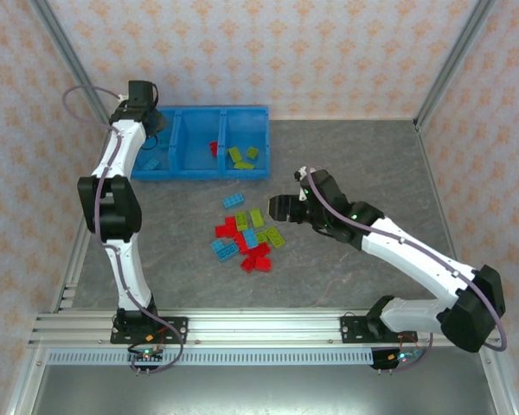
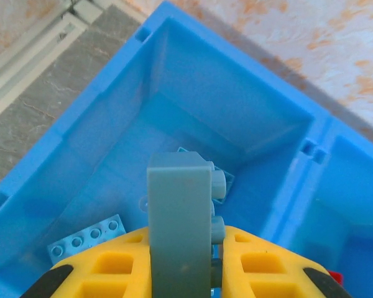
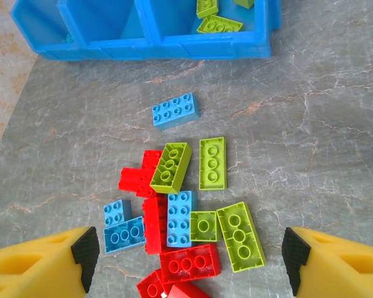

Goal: Sort the legos into containers by color

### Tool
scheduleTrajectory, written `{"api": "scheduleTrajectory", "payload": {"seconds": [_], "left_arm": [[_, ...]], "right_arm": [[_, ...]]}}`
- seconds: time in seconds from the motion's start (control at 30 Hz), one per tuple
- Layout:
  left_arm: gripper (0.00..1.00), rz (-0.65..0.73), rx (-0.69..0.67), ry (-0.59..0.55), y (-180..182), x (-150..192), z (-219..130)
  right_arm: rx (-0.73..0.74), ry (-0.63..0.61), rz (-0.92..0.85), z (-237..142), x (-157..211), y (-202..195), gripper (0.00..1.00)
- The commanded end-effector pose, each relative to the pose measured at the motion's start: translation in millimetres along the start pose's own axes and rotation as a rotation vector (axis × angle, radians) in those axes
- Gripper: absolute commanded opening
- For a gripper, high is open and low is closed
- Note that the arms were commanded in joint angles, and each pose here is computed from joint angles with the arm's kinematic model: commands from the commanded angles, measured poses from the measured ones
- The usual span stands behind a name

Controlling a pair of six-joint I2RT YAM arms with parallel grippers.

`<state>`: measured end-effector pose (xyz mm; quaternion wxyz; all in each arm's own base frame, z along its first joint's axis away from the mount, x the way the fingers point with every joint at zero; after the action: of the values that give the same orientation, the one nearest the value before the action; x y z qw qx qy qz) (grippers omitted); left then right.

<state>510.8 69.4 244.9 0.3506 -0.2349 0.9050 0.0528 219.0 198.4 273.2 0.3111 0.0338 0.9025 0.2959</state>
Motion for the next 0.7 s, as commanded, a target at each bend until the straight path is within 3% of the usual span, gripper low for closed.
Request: {"api": "scheduleTrajectory", "payload": {"seconds": [0.0, 0.07, 0.13, 0.33, 0.43, 0.57, 0.67], "left_arm": [[0.27, 0.029, -0.002, 0.012, -1.6, -12.4, -14.0], [0.37, 0.022, -0.001, 0.018, 1.8, -18.0, -14.3], [0.41, 0.014, 0.032, 0.019, 2.8, -20.9, -22.5], [0.45, -0.059, 0.195, -0.115, 4.9, -4.9, -102.0], [0.46, -0.014, 0.275, -0.144, -2.6, 32.1, -151.1], [0.48, 0.21, 0.362, -0.176, -19.8, 100.6, -211.8], [0.51, 0.368, 0.485, -0.154, -22.2, 151.0, -238.3]], "right_arm": [[0.014, -0.045, -0.026, -17.8, -1.8, -1.1, 0.79], [0.016, -0.053, -0.026, -19.9, -1.4, -2.4, 0.8], [0.022, -0.056, -0.023, -20.4, -1.3, -3.2, 0.8], [-0.015, 0.008, -0.029, -8.4, 4.3, -0.4, 0.8], [-0.014, 0.063, -0.033, -2.4, 12.6, 0.5, 0.8], [0.039, 0.153, -0.022, 20.9, 40.8, -6.9, 0.82], [0.081, 0.22, -0.038, 34.2, 67.7, -9.1, 0.85]]}}
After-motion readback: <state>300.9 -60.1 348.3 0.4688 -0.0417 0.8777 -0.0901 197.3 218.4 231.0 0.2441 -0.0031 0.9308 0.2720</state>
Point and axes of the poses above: each hand's point on the last joint's axis, 136 mm out from that joint toward the fingers, its own z axis out along the fingers, its own y axis along the line the jaws close on, x = y × z, the point moved 9 cm from there along -z, back along the fingers, and after that the axes turned 13 degrees about z, right-handed, at the moved point
